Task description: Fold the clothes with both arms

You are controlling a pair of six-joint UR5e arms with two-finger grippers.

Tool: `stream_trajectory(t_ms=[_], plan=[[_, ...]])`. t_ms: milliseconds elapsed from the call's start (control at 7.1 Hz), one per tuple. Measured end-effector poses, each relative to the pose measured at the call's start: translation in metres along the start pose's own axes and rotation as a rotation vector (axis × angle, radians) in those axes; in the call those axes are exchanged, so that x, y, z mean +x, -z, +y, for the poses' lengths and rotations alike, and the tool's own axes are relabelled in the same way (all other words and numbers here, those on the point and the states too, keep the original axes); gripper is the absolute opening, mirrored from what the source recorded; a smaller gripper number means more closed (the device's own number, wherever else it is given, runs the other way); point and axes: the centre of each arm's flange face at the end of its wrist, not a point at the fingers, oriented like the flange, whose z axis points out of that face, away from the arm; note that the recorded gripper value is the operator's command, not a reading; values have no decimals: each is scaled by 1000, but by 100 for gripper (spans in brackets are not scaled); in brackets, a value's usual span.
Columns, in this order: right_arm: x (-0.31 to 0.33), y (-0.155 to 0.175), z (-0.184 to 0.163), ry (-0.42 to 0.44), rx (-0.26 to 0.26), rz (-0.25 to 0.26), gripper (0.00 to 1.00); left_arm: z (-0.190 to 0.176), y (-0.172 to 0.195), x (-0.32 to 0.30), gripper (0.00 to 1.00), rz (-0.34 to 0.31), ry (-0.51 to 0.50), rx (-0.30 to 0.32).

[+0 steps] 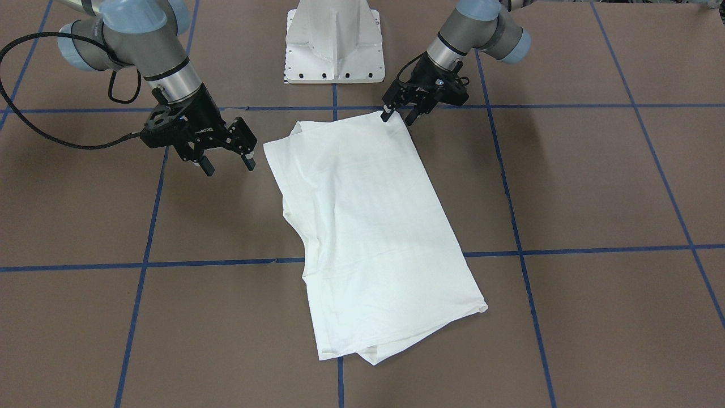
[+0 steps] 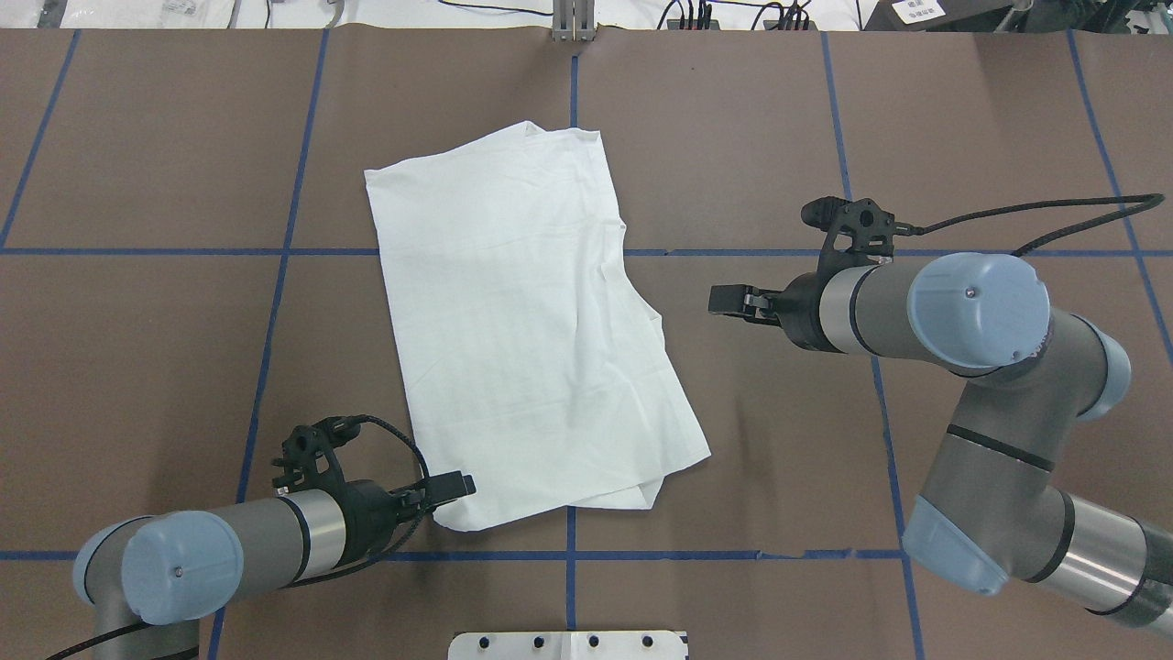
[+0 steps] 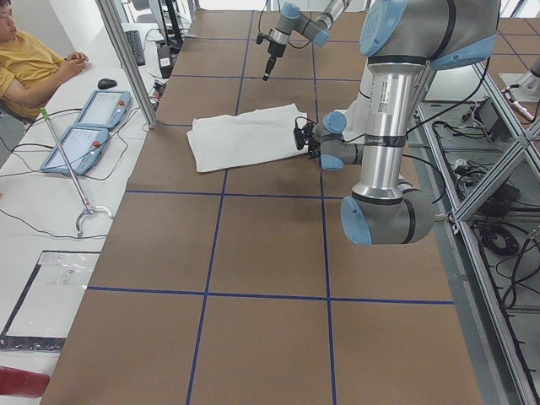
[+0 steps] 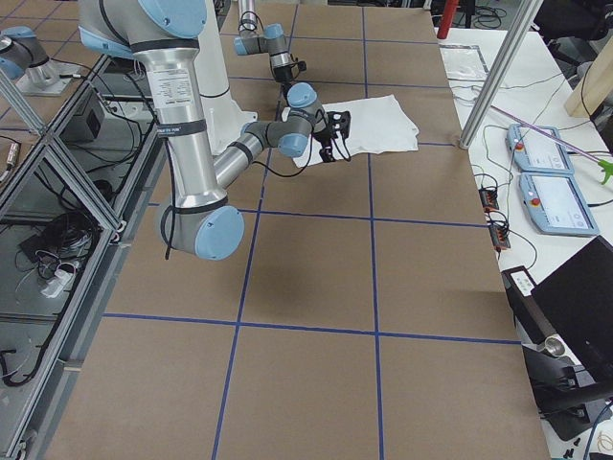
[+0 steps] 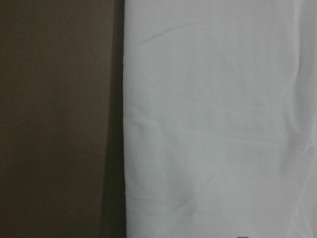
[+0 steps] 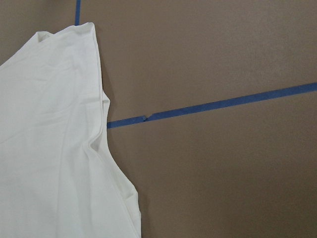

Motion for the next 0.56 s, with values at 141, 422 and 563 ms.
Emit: stream_trajectory(t_ms=[141,422,563], plan=[[0,0,0,0,-1,1,100,1,-1,0,22,-2,0,-2],[0,-1,0,0,-1,1,100,2,0,1,1,0,2,-3],[0,-1,0,0,0,1,100,3,0,2,0,0,3,-4]])
